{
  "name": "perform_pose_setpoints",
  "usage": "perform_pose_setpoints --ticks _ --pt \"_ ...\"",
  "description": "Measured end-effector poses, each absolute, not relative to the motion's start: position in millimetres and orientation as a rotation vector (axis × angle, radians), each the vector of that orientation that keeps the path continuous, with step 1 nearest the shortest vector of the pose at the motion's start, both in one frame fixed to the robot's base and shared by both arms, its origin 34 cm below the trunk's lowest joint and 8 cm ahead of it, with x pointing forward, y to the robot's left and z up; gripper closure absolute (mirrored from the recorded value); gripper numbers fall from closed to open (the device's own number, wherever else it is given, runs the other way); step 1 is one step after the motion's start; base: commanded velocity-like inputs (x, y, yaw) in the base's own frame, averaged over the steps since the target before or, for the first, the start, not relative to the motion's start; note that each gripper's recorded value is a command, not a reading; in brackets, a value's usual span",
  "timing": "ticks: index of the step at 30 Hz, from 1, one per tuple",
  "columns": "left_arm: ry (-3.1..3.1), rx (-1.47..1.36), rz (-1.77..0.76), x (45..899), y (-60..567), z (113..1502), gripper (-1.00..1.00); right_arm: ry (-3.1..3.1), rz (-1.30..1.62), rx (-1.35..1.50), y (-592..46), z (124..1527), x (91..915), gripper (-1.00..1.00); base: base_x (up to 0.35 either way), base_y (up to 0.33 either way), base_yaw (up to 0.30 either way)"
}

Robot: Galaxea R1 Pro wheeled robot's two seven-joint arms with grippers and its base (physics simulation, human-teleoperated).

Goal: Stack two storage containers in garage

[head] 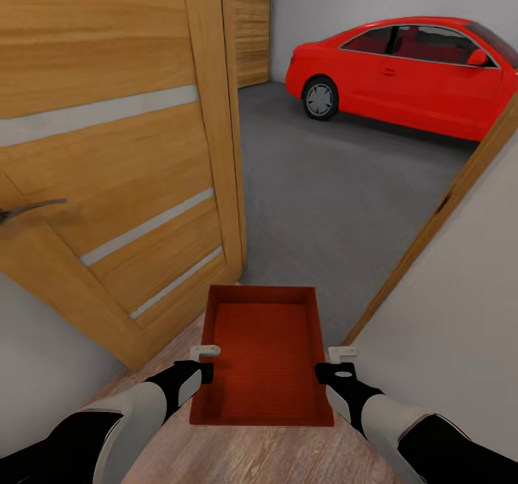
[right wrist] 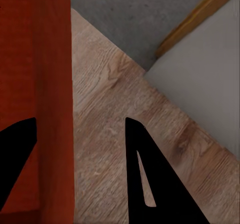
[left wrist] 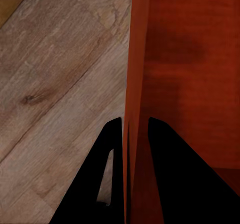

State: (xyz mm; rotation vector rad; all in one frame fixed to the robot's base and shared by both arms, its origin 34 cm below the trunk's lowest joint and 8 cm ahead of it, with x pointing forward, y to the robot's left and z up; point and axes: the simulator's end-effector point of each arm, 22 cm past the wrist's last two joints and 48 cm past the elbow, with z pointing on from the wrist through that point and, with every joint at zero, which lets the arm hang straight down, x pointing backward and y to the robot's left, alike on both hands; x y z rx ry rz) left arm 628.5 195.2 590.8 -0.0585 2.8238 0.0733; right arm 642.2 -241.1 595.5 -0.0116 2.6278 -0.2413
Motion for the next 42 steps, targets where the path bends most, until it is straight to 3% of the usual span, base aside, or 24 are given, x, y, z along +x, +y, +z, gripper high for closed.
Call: perform_pose_setpoints --ticks 7,18,42 --pt "2.822 -0.059 0.073 629.0 195.0 591.1 1.00 2.625 -0.242 -0.012 -240.8 595.8 642.7 1.00 0.185 0.276 -0.047" --pt "2.820 -0.059 0.071 629.1 194.7 591.0 1.00 2.625 -0.252 -0.009 -240.0 596.3 642.5 1.00 0.185 0.266 -0.275" --pt "2.816 -0.055 0.072 630.3 194.8 591.1 1.00 2.624 -0.254 -0.009 -240.8 596.1 642.6 1.00 0.013 0.014 -0.288"
